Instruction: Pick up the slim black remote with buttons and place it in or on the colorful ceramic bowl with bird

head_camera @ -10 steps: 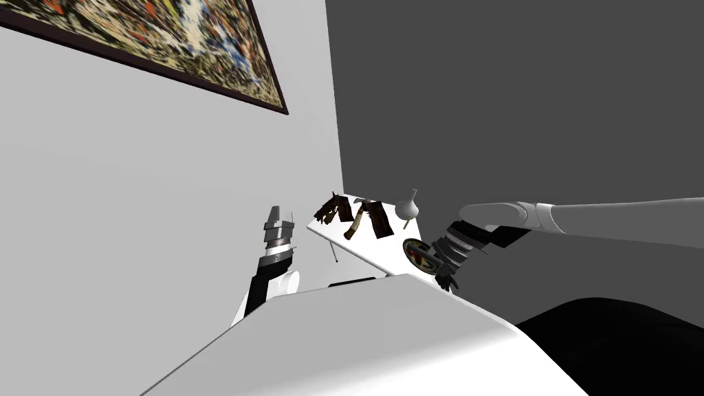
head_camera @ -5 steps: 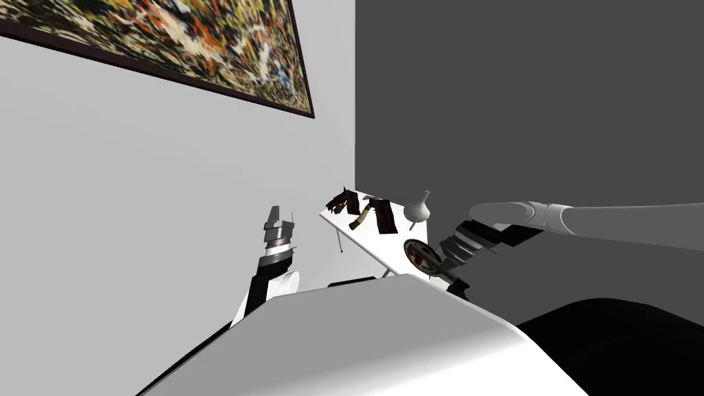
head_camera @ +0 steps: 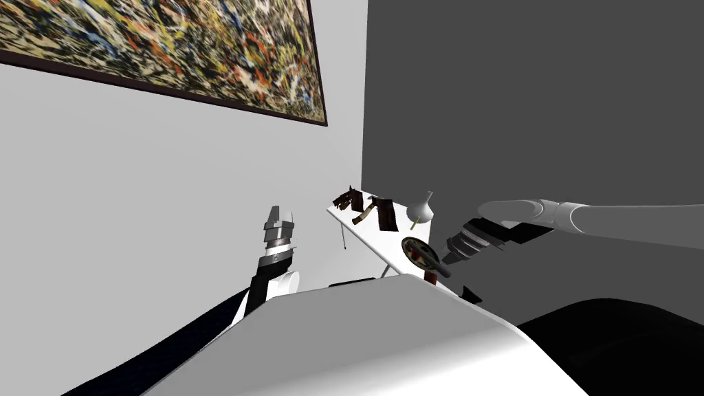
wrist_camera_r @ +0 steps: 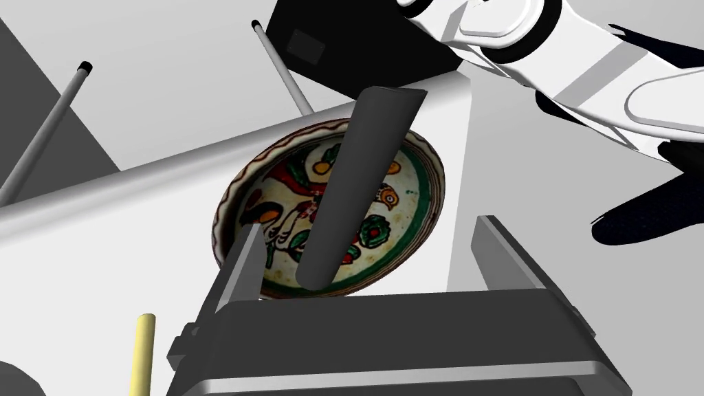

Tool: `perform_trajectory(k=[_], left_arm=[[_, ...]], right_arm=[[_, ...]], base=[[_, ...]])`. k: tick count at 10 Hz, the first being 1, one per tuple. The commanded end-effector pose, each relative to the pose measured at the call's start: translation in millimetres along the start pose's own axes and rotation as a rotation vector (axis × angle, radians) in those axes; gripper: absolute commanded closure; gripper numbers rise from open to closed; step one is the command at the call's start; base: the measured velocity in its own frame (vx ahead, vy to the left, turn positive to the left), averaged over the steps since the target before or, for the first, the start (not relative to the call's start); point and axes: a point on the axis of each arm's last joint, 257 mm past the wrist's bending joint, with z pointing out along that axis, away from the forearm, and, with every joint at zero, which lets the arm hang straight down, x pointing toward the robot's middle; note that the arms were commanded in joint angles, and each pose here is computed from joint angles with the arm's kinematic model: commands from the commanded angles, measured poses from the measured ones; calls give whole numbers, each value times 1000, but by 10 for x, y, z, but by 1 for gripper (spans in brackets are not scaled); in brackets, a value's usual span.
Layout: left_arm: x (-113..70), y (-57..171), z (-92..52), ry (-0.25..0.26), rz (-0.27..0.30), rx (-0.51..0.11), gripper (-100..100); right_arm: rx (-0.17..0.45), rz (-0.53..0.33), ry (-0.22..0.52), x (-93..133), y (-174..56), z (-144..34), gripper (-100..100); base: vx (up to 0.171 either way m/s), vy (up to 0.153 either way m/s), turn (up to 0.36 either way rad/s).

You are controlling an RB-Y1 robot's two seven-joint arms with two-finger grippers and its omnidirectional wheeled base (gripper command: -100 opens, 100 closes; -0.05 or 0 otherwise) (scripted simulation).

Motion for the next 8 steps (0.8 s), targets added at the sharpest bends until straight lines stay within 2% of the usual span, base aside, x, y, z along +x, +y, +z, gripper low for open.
perform_trajectory(k=[1,2,3,5,6,7,8], left_arm=[[0,0,0,0,0,0,0],[2,-2,2,0,0,1,0],[1,-2,2,0,0,1,0],[0,0,0,0,0,0,0],[-1,0,0,0,0,0,0],[1,-2,2,0,0,1,0],[1,-1,2,0,0,1,0]], right_arm=[[-52,98,-32,40,44,14,-100],[-30,116,-37,67,-55,-37,-100],[-3,136,-41,104,-169,-97,-100],[36,165,-47,163,-328,-190,-100],[-29,253,-81,170,-231,-134,-100],[-6,271,-85,210,-327,-191,-100],[21,290,-90,256,-430,-254,-100]], base=[[-211,-51,382],[-338,-94,485],[-190,-65,487],[-5,-14,149],[-220,16,368],[-308,-31,495],[-184,-42,410]])
